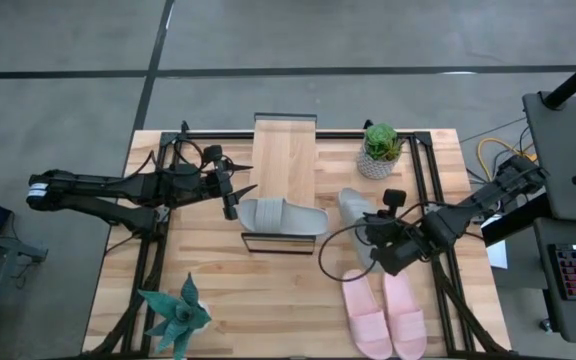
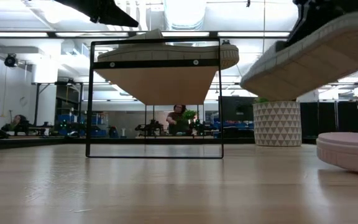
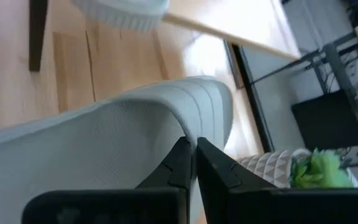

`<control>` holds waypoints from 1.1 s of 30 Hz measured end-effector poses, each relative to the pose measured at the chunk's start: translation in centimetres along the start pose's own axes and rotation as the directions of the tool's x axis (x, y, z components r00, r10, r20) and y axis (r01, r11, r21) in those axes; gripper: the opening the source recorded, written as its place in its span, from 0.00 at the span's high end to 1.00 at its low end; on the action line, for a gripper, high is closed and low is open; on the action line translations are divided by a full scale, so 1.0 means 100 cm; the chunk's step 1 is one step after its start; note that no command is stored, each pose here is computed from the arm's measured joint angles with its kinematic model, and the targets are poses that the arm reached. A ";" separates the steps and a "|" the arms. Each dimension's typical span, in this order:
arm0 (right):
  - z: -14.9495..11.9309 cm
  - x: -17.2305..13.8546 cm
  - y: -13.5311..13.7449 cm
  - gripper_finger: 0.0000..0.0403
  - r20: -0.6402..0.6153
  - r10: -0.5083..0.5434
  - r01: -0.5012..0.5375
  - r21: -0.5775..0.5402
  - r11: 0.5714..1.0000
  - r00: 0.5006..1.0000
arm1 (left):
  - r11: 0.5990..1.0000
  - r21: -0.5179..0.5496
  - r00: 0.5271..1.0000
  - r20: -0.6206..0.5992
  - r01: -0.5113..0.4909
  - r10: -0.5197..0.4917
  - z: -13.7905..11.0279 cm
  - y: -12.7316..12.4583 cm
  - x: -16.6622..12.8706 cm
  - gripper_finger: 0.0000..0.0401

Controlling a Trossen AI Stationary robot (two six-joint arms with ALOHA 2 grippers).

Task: Pick and place slides into the shelf
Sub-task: Align the gray slide with the other gray slide on the shelf

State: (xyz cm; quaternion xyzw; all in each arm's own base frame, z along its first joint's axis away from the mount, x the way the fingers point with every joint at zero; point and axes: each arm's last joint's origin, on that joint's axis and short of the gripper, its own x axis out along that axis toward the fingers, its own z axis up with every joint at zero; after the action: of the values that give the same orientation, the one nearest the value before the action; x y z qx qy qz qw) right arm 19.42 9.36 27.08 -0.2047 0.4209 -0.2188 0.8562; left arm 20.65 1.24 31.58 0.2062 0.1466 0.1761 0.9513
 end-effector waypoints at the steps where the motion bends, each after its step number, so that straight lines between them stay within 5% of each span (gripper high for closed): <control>1: 0.001 -0.002 0.000 0.98 0.013 -0.007 0.007 -0.005 1.000 1.000 | 1.000 0.000 1.000 0.000 0.000 0.000 0.000 0.000 0.000 0.49; 17: 0.021 -0.024 -0.011 0.98 0.163 -0.098 0.123 -0.150 0.981 0.982 | 1.000 -0.009 1.000 0.000 0.000 0.000 0.000 0.000 0.000 0.49; 33: 0.054 -0.051 -0.026 0.98 0.376 0.107 0.081 -0.451 0.889 0.920 | 1.000 -0.010 1.000 0.003 -0.001 0.001 0.000 0.000 -0.001 0.49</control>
State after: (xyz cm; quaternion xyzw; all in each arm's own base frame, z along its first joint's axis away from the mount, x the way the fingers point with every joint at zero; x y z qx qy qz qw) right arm 20.47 10.88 34.75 -0.4373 0.2824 -0.0621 0.8516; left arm 20.60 1.24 31.64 0.2016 0.1442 0.1771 0.9525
